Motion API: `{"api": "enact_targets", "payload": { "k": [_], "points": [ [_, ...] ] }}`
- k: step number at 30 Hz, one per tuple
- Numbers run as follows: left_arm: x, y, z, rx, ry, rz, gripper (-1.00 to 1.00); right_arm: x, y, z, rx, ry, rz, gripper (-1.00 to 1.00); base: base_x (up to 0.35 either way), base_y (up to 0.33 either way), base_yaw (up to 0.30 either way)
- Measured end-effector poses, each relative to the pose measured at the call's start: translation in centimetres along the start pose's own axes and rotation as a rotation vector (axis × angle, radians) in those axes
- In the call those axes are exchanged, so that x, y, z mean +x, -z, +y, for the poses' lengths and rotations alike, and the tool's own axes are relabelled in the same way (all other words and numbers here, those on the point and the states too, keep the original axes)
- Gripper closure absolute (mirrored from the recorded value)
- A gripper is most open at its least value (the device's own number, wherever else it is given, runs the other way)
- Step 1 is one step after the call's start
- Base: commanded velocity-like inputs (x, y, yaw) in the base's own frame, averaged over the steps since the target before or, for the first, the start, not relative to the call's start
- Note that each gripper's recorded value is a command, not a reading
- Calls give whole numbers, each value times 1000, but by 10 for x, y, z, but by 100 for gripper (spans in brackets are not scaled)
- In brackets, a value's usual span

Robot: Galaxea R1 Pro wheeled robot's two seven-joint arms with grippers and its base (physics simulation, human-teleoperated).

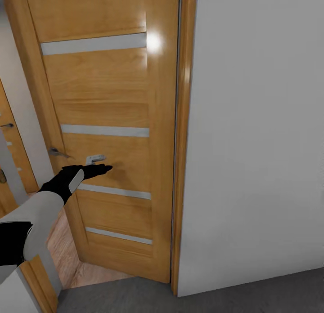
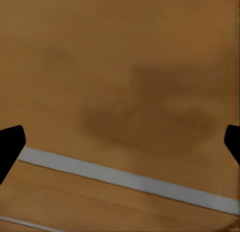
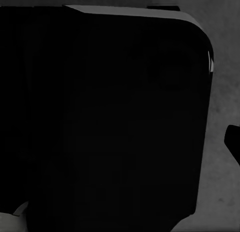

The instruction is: Move the two storage containers from the living room to the garage. In the garage, place one container on the floor and stack the other container on top of it (either order is fine).

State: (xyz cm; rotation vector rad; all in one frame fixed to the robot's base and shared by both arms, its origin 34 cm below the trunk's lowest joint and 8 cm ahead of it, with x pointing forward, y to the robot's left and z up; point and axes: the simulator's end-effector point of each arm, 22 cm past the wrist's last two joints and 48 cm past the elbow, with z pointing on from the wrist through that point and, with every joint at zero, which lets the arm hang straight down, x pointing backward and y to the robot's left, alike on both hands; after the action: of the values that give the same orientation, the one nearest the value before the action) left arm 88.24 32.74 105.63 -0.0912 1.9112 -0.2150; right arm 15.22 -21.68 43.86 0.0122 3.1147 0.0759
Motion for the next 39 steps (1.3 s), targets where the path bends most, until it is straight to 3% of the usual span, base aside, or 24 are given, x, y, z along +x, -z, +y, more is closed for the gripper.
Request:
{"api": "enact_targets", "payload": {
  "k": [10,13,17,23,39],
  "points": [
    [-2,2,-5,10,-24,-5,-100,-2,0,0,0,1,-5,-100,248,72,-121],
    [-2,11,0,-8,-52,3,-100,-1,2,0,0,1,-16,-100,270,163,-232],
    [-4,8,5,-4,-44,-1,-100,-3,1,0,-1,0,-11,-100,247,197,-251],
    [0,4,-7,24,-20,2,-100,-4,0,0,-1,0,-11,-100,189,161,-153],
    [-4,5,-8,31,-22,-7,-100,-6,0,0,0,-1,-15,-100,-196,127,-108]
  ]
}}
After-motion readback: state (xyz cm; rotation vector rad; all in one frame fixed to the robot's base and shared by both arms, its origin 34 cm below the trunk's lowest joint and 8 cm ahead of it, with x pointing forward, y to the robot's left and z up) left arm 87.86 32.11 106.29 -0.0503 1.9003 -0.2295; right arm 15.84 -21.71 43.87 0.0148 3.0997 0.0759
